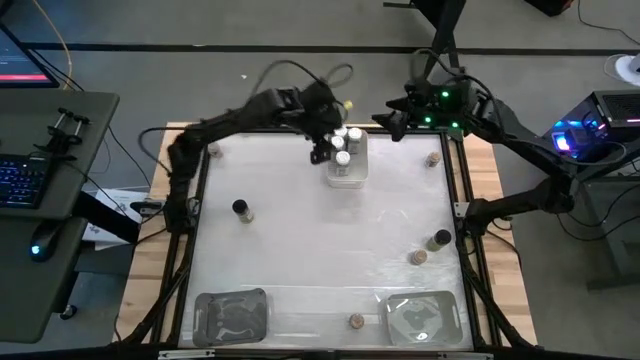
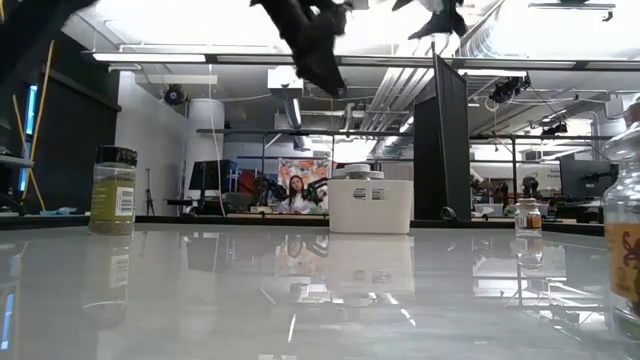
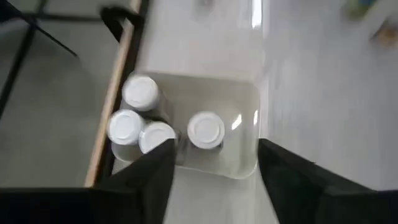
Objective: Sort spices by type
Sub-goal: Put the white seasoning bottle into the white bin
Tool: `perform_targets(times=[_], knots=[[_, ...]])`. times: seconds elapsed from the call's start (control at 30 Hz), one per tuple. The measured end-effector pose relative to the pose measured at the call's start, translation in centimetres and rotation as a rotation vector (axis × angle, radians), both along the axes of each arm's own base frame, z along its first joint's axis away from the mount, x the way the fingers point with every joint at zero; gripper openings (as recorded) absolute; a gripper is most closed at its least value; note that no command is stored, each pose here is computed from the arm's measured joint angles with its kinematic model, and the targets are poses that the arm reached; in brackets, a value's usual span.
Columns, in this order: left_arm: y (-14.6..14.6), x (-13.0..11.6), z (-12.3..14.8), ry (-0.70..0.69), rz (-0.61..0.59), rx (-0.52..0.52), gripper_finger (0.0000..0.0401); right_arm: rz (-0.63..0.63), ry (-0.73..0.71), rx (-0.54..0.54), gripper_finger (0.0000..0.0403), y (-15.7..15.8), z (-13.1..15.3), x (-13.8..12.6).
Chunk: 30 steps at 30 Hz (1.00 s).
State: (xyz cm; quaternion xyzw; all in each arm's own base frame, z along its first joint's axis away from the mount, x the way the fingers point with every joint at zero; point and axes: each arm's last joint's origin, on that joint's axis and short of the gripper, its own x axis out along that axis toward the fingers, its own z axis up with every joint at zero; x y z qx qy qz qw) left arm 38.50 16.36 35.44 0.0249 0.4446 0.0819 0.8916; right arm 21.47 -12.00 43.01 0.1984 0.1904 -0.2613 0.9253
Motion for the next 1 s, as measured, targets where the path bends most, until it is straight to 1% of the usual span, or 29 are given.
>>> perform_targets(times=[0.07, 0.13, 0.2, 0.23, 0.27, 0.37, 0.4, 0.5, 0.57, 0.63, 0.73, 0.8, 0.9, 1.0], knots=[[-0.2, -1.3, 0.9, -0.066, 0.026, 0.006, 0.0160, -0.002, 0.074, 0.023, 0.0328, -0.7, -1.2, 0.8], [-0.7, -2.7, 1.3, -0.124, 0.033, 0.025, 0.0104, 0.009, 0.154, 0.053, 0.0299, -1.3, -2.7, 2.0], [-1.7, -4.3, 1.1, -0.177, 0.019, 0.047, 0.0042, 0.035, 0.235, 0.070, 0.0252, -1.8, -4.3, 3.4], [-2.3, -5.3, 0.9, -0.215, 0.024, 0.049, 0.0022, 0.052, 0.275, 0.074, 0.0219, -2.1, -5.2, 4.2], [-3.0, -6.3, 0.8, -0.257, 0.046, 0.037, 0.0013, 0.072, 0.312, 0.076, 0.0181, -2.3, -6.1, 5.1], [-5.0, -9.7, -1.0, -0.332, 0.177, -0.039, 0.0016, 0.172, 0.409, 0.055, 0.0047, -2.8, -8.9, 7.7], [-5.7, -10.9, -1.7, -0.348, 0.235, -0.065, 0.0013, 0.213, 0.425, 0.043, 0.0025, -3.0, -9.8, 8.6], [-8.2, -13.9, -3.4, -0.423, 0.381, -0.141, 0.0002, 0.321, 0.427, 0.057, 0.0019, -3.1, -12.2, 11.2], [-9.7, -15.6, -4.0, -0.467, 0.440, -0.182, 0.0003, 0.395, 0.411, 0.070, 0.0006, -3.1, -13.7, 12.7], [-10.9, -16.9, -4.6, -0.484, 0.482, -0.185, 0.0001, 0.433, 0.413, 0.064, 0.0005, -2.9, -15.0, 13.9], [-11.8, -18.2, -4.7, -0.518, 0.527, -0.122, 0.0001, 0.411, 0.440, 0.050, 0.0002, -2.7, -16.2, 14.9], [-11.9, -18.9, -4.6, -0.534, 0.541, -0.079, 0.0000, 0.385, 0.449, 0.071, 0.0002, -2.7, -16.7, 15.2], [-11.7, -19.2, -4.5, -0.529, 0.541, -0.036, 0.0000, 0.322, 0.465, 0.105, 0.0001, -2.7, -17.4, 15.5], [-11.5, -19.3, -4.5, -0.517, 0.518, 0.002, 0.0000, 0.243, 0.489, 0.115, 0.0001, -2.9, -18.1, 15.7]])
